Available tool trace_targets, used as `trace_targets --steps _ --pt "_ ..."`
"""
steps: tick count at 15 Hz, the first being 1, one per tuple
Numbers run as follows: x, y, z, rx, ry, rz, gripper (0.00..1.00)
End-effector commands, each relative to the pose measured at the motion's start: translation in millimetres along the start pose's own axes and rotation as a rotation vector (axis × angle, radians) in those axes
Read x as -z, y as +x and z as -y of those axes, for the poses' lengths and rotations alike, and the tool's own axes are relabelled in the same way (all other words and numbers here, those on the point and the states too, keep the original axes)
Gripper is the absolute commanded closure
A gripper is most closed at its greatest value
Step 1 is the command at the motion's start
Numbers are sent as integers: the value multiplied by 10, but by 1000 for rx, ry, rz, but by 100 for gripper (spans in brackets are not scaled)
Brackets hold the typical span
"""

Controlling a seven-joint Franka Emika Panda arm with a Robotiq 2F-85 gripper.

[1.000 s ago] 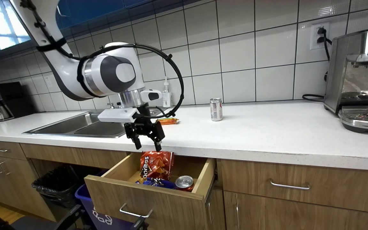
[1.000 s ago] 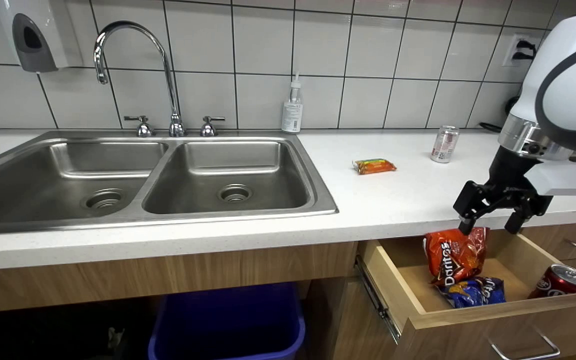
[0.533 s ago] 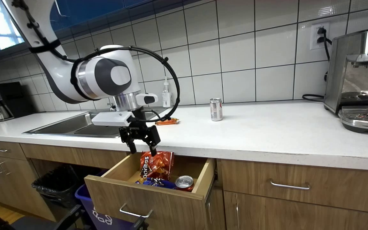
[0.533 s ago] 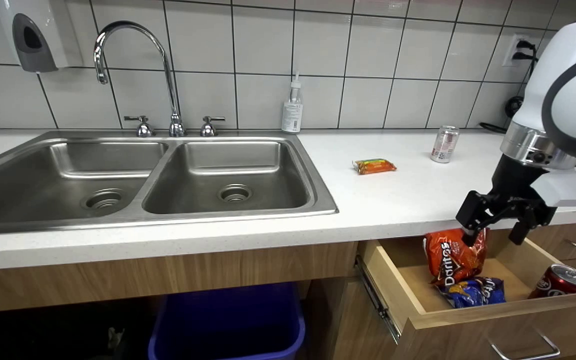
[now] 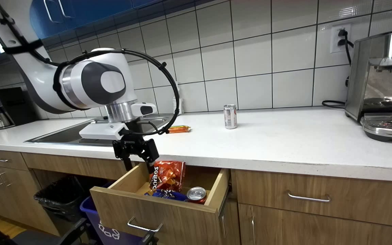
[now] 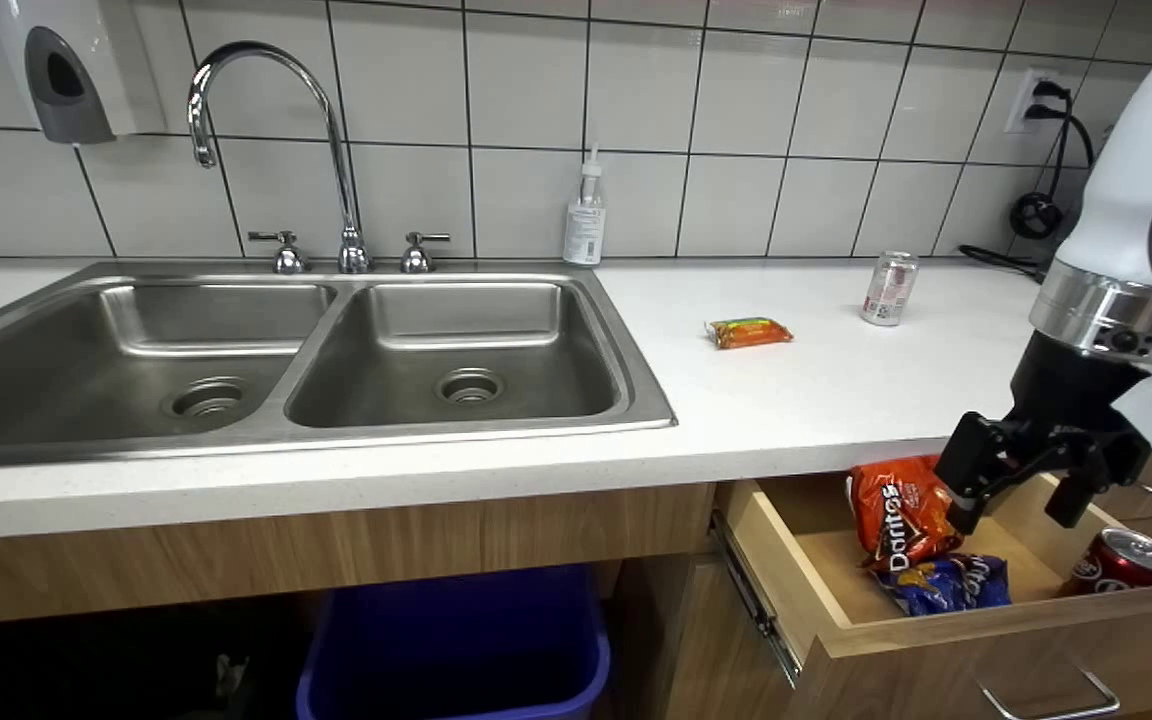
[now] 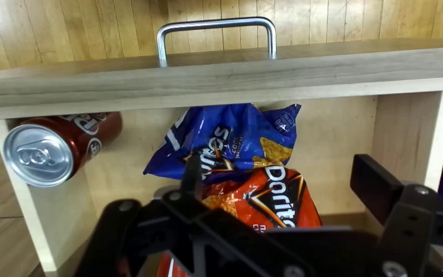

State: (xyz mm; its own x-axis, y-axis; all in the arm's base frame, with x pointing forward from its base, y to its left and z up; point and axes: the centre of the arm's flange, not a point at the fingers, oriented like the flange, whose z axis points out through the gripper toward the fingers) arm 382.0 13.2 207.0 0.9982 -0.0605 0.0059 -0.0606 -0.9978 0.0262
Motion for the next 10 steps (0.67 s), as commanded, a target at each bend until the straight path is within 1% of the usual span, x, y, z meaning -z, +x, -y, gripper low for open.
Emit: trace_targets --steps 1,5,10 --pt "132 -246 80 -9 0 -19 0" --pt "153 -315 81 22 -2 -2 0" --pt "168 -402 29 39 29 68 0"
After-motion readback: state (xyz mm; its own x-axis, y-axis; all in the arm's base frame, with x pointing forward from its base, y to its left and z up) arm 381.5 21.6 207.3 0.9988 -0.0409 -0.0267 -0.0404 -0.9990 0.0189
